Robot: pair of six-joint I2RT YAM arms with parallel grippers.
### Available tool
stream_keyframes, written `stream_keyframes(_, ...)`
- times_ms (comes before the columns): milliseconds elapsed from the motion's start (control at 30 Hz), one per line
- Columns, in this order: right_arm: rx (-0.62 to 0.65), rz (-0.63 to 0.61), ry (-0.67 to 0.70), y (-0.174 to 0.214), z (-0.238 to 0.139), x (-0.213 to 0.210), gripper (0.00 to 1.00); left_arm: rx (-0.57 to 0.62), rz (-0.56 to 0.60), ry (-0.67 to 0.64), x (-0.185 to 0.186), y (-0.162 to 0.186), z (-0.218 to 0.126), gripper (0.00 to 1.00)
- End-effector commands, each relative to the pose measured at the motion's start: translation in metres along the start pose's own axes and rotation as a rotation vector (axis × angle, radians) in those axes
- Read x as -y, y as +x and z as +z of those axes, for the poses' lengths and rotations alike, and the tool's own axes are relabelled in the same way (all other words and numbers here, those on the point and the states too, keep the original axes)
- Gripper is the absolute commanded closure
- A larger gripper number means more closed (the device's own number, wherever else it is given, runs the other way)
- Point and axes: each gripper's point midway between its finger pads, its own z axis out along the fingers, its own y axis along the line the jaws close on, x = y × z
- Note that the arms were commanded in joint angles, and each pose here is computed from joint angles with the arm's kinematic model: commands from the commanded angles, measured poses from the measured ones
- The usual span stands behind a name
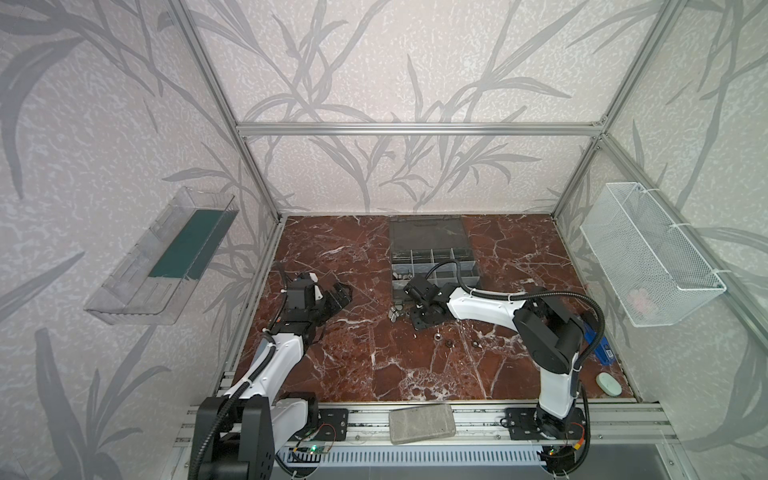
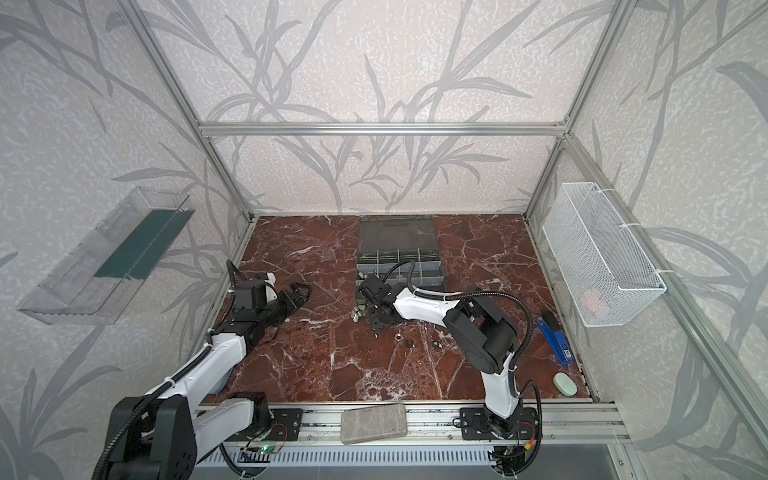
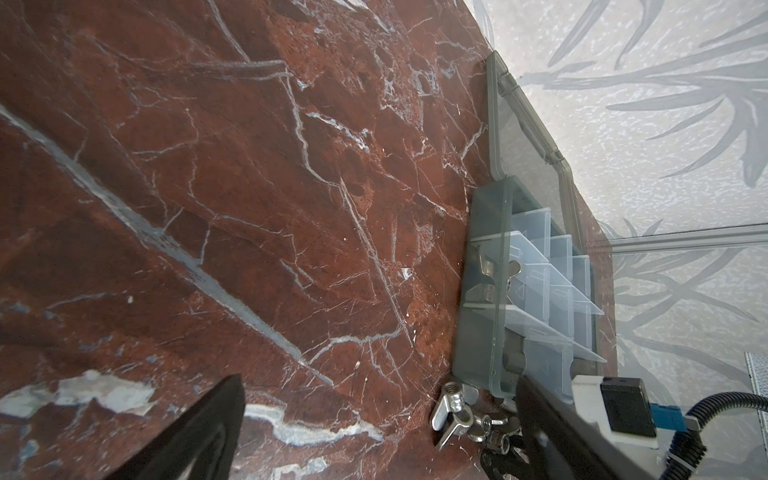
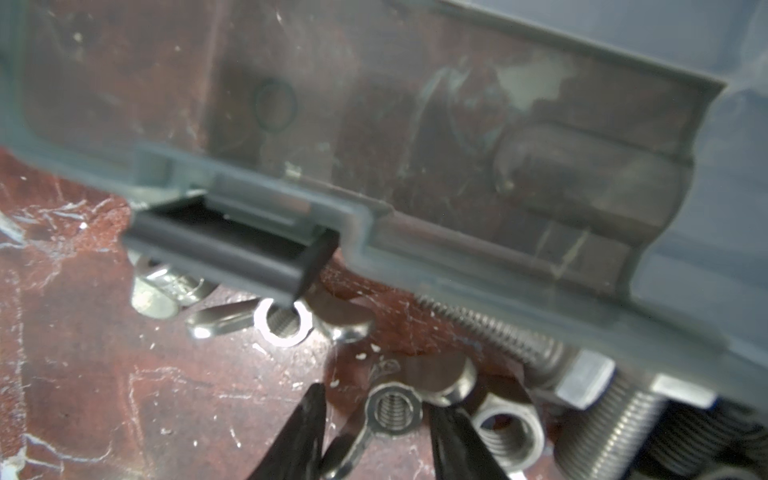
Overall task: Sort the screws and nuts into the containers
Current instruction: 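Lower the right gripper and grasp another silver wing nut, then carry the wing nut over the wing nut compartment of the box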
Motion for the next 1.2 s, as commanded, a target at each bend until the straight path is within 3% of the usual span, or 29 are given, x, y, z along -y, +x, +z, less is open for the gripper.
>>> stream_keyframes(0,-0.004,0.001,0.028,-0.003,0.007,0.007,0.59,0.018,0.015,0.010,0.004,-0.005,0.000,0.01)
stream_keyframes(267,-0.019,-0.007,0.047,0.001,0.011,0.012,0.71,0.018,0.015,0.011,0.005,-0.005,0.000,0.01)
stream_keyframes(467,-0.021,-0.030,0.051,0.001,0.010,0.013,0.88,0.017,0.014,0.012,0.005,-0.005,0.001,0.01)
stream_keyframes(667,0.029,-0.106,0.026,-0.011,-0.015,0.012,1.00,0.017,0.018,0.014,0.005,-0.005,0.000,0.01)
stream_keyframes(1167,0.185,-0.262,-0.150,-0.058,-0.101,-0.018,1.00,0.022,0.016,0.019,0.006,-0.005,-0.002,0.01)
